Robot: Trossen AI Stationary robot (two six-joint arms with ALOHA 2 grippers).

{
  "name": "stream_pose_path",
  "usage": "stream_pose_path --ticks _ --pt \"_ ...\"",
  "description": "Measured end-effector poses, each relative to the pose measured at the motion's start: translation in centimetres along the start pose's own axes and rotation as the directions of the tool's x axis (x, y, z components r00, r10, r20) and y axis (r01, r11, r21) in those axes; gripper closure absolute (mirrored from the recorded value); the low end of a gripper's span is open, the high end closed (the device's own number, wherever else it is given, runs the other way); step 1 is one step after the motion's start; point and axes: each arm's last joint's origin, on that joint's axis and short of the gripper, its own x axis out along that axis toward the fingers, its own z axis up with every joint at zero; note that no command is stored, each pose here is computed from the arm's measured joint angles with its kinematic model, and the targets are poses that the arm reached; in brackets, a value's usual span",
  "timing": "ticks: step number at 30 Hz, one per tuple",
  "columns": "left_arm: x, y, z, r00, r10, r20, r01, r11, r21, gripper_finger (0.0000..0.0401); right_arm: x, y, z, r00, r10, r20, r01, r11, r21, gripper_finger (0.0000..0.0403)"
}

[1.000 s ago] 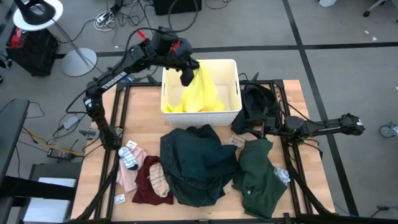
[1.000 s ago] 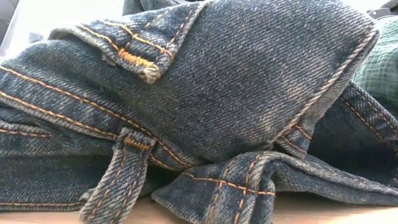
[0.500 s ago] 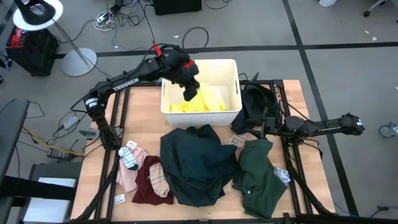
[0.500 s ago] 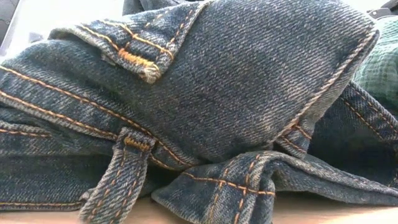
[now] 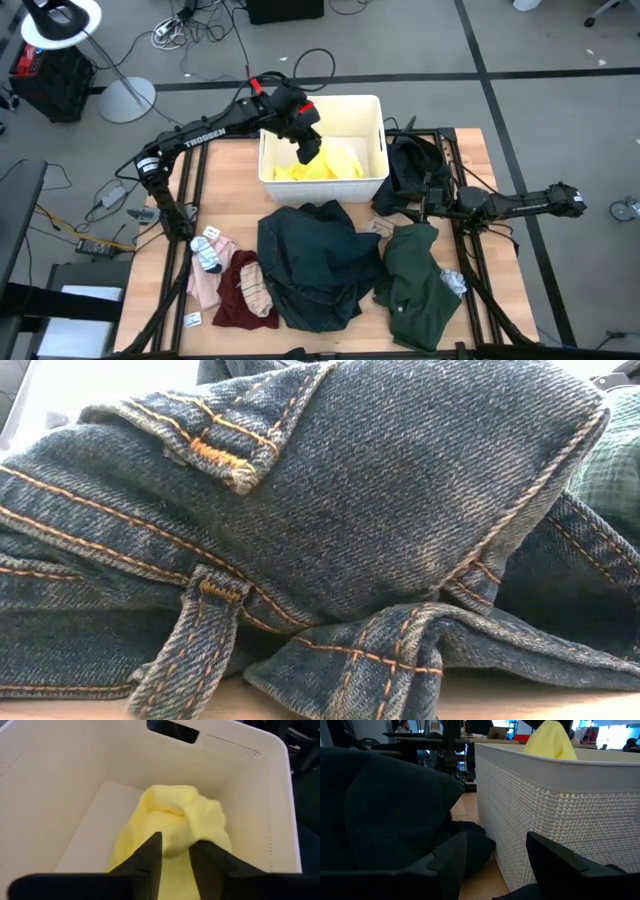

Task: Sort clothes
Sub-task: Put the yellow shirt into the white laundry bin, then put the green polo shirt into the white laundry bin

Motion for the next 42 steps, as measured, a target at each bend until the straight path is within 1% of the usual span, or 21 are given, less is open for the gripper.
stream_pose_path --ticks 4,7,9,12,15,16,20,23,31,37,40,42 --pt "0.0 0.1 -0.2 0.999 0.032 -0.018 -0.032 0.999 -0.030 0.0282 0.0 0.0 0.0 1.000 0.000 0.001 0.000 1.000 0.000 0.0195" --pt "-0.4 0.2 -0.6 0.992 0.093 -0.088 -0.098 0.994 -0.058 0.0282 0.0 0.0 0.0 1.000 0.000 0.001 0.000 1.000 0.000 0.0195" --pt "-0.7 0.3 -0.9 0.978 0.154 -0.142 -0.163 0.985 -0.054 0.0282 0.0 0.0 0.0 1.000 0.000 0.001 0.000 1.000 0.000 0.0195" --pt "-1.6 0.3 -1.4 0.938 0.249 -0.240 -0.266 0.963 -0.040 0.0282 0.0 0.0 0.0 1.000 0.000 0.000 0.000 1.000 0.000 0.0195" --pt "-2.3 0.3 -1.5 0.909 0.300 -0.291 -0.325 0.945 -0.042 0.0282 0.0 0.0 0.0 1.000 0.000 0.001 0.000 1.000 0.000 0.0195" --pt "-2.4 0.3 -1.5 0.908 0.297 -0.296 -0.324 0.945 -0.045 0.0282 0.0 0.0 0.0 1.000 0.000 0.001 0.000 1.000 0.000 0.0195" --pt "-3.0 -0.5 -0.9 0.939 0.221 -0.264 -0.246 0.967 -0.064 0.0282 0.0 0.0 0.0 1.000 0.000 0.001 0.000 1.000 0.000 0.0195" --pt "-3.6 -1.1 -0.1 0.952 0.205 -0.227 -0.224 0.973 -0.059 0.0282 0.0 0.0 0.0 1.000 0.000 0.000 0.000 1.000 0.000 0.0195" --pt "-3.9 -2.1 0.9 0.969 0.194 -0.154 -0.202 0.979 -0.041 0.0282 0.0 0.0 0.0 1.000 0.000 0.000 0.000 1.000 0.000 0.0195" --pt "-3.9 -2.0 0.9 0.968 0.198 -0.154 -0.208 0.977 -0.046 0.0282 0.0 0.0 0.0 1.000 0.000 0.001 0.000 1.000 -0.003 0.0195" --pt "-3.9 -2.2 0.9 0.968 0.192 -0.160 -0.208 0.974 -0.088 0.0282 0.0 0.0 0.0 1.000 0.000 0.001 0.000 1.000 -0.021 0.0195" --pt "-3.9 -2.2 0.9 0.968 0.191 -0.160 -0.207 0.974 -0.089 0.0282 0.0 0.0 0.0 1.000 0.000 0.000 0.000 1.000 -0.020 0.0195"
